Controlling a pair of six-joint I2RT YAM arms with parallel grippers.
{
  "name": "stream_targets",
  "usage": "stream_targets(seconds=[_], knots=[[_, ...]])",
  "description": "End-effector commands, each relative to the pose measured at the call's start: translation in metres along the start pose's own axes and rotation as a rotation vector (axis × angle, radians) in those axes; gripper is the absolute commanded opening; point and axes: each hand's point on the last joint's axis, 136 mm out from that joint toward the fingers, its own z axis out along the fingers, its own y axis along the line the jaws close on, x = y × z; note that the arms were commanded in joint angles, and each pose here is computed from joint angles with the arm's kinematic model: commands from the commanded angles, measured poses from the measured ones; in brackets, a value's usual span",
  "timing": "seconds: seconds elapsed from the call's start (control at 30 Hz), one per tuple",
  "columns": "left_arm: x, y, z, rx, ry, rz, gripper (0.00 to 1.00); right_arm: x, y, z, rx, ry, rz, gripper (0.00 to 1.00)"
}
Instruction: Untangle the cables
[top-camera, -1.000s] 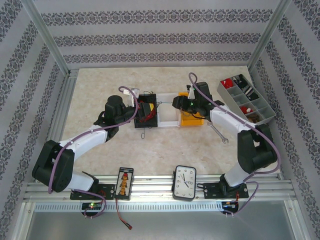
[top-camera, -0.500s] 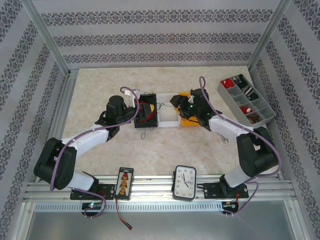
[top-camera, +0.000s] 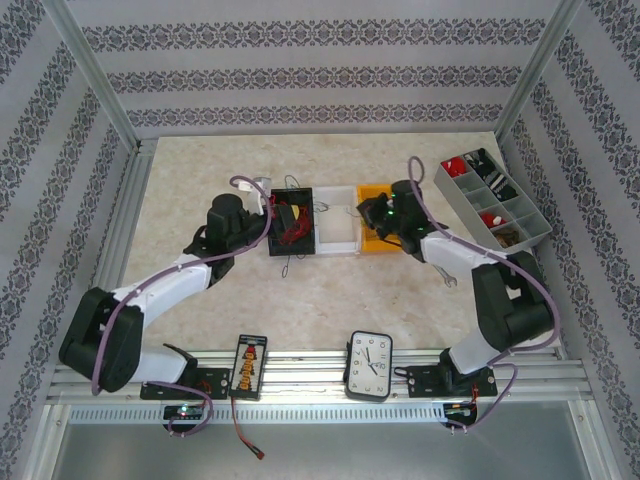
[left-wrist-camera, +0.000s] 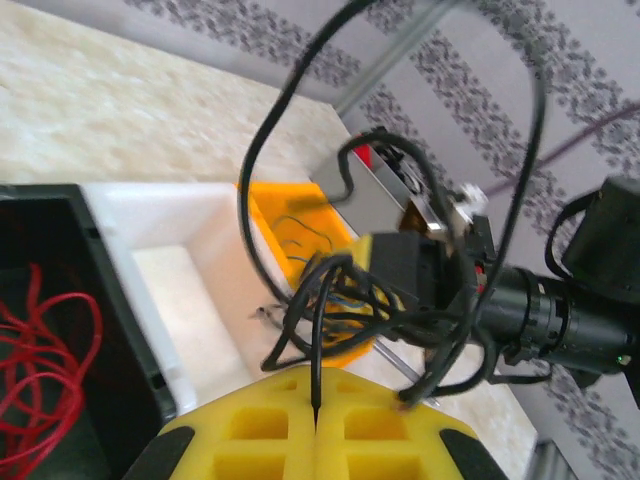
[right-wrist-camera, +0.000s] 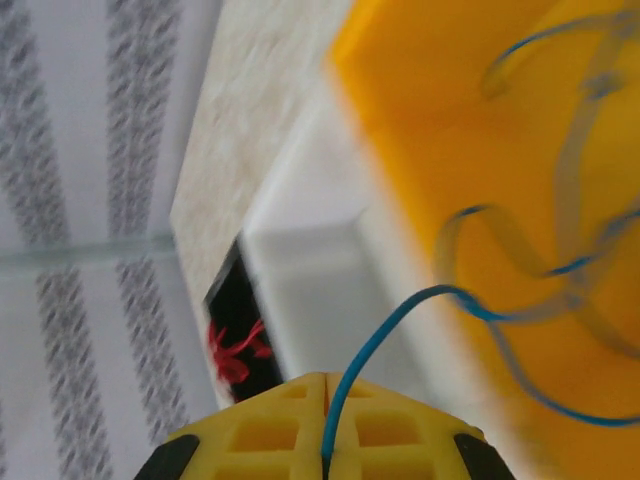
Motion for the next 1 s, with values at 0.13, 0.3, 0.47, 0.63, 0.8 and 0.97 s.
stream_targets(seconds=[0.13, 0.3, 0.47, 0.63, 0.8, 0.97], knots=[[-0.008, 0.031, -0.014, -0.166, -0.037, 0.029, 0.00, -0.052, -0.065, -0.034, 0.138, -0.121, 0.036, 0.00], [0.000, -0.003, -0.004, 0.039, 0.029, 0.036, 0.00, -0.060, -0.065, -0.028, 0.158, -0.100, -0.042, 0.00], [-0.002, -0.020, -0.003, 0.114, 0.059, 0.049, 0.00, -0.059, -0.032, -0.023, 0.084, -0.069, -0.166, 0.29], [0.000, -0.022, -0.002, 0.124, 0.074, 0.056, 0.00, -0.059, 0.000, -0.021, 0.053, -0.054, -0.289, 0.43], [0.002, -0.037, -0.003, 0.206, 0.099, 0.057, 0.00, -0.057, 0.030, -0.029, 0.024, -0.061, -0.413, 0.47], [0.004, -0.068, -0.009, 0.372, 0.162, 0.046, 0.00, 0.033, 0.084, -0.043, -0.254, 0.212, -0.733, 0.47]])
